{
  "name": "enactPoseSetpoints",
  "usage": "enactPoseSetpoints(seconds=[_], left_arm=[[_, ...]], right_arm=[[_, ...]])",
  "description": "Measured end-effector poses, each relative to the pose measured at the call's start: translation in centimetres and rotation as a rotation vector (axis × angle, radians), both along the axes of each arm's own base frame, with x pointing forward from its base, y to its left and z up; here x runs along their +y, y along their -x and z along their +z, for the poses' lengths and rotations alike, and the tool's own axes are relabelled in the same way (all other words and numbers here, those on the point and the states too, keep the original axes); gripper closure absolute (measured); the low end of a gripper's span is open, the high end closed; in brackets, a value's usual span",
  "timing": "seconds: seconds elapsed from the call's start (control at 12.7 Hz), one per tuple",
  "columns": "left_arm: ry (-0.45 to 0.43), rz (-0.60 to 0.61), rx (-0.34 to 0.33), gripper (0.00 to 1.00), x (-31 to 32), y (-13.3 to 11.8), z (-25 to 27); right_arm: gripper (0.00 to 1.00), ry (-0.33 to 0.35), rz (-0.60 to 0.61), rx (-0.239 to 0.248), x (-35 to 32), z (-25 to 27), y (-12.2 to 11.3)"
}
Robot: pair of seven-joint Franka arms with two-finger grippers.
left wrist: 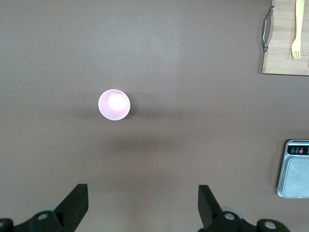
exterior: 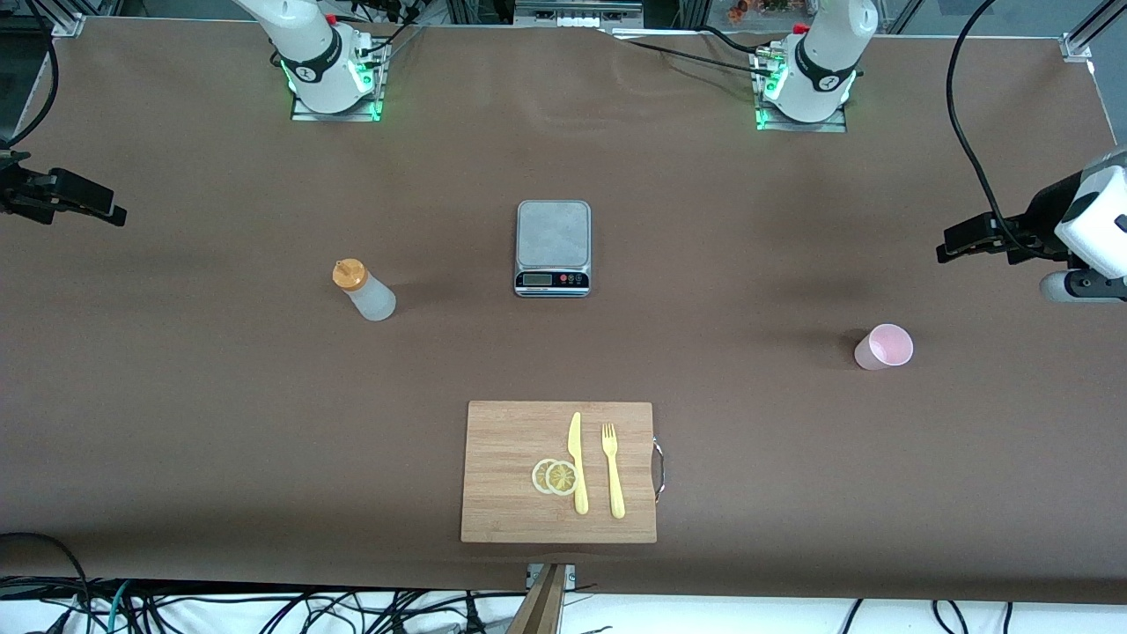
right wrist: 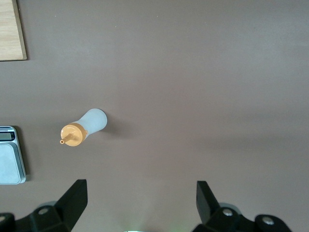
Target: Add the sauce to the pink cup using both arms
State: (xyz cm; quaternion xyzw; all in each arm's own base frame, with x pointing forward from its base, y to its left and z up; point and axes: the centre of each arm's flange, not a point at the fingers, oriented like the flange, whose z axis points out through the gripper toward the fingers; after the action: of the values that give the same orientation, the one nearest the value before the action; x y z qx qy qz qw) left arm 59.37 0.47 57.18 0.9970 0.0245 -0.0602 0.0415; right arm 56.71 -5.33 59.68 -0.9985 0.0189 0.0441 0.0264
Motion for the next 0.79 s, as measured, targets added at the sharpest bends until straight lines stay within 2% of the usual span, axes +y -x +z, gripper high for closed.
enactPoseSetpoints(seconds=[0.79], left_arm=[[0.000,0.000,-0.008,0.00,0.02,-0.25,0.35]], right_arm=[[0.00,0.005,0.005,0.000,0.04,0.00,0.00]])
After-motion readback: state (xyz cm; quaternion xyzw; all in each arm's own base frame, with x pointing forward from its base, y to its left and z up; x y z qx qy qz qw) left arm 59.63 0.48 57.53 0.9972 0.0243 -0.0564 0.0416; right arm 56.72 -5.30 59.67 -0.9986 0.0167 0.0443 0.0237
